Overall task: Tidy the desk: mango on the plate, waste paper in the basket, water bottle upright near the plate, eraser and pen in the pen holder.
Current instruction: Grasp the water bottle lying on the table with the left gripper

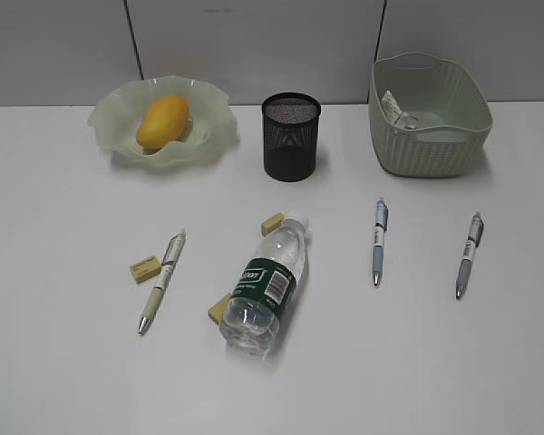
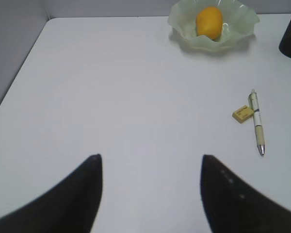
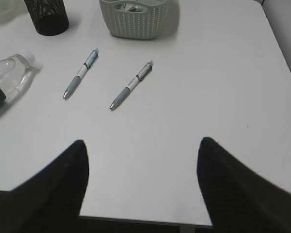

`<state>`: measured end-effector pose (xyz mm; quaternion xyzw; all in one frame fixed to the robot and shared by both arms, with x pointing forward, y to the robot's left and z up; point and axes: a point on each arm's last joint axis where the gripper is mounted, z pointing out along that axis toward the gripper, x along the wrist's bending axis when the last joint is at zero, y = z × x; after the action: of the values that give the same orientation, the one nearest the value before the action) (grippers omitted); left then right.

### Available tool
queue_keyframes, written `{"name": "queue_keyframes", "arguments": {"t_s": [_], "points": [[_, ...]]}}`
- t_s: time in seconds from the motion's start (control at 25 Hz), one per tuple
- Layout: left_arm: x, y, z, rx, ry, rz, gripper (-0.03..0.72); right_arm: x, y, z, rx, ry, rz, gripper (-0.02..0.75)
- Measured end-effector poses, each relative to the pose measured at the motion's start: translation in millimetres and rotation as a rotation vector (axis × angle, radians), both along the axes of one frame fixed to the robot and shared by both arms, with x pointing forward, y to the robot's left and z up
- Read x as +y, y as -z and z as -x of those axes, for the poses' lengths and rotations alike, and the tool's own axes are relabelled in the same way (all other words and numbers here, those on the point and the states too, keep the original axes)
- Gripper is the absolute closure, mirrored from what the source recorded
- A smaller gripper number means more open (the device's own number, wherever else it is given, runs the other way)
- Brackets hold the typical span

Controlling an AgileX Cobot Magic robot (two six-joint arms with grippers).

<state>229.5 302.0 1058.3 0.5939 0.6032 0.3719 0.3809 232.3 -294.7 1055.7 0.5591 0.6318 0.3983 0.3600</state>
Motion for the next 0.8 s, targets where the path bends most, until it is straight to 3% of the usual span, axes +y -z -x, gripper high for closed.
{"name": "queue_keyframes", "arguments": {"t_s": [0.08,0.16,0.48,0.8], "points": [[0.0,0.0,0.0,0.0,0.0,0.0,0.083,0.0,0.0,0.0,0.0,0.0,0.0,0.188],[0.0,0.0,0.0,0.0,0.0,0.0,0.054,0.0,0.0,0.0,0.0,0.0,0.0,0.188],[0.0,0.0,0.0,0.0,0.0,0.0,0.174,0.0,0.0,0.0,0.0,0.0,0.0,0.188],[0.1,-0.1,-4.6,0.031,-0.001,-0.002,0.189,-0.1,0.0,0.0,0.0,0.0,0.001,0.188]]}}
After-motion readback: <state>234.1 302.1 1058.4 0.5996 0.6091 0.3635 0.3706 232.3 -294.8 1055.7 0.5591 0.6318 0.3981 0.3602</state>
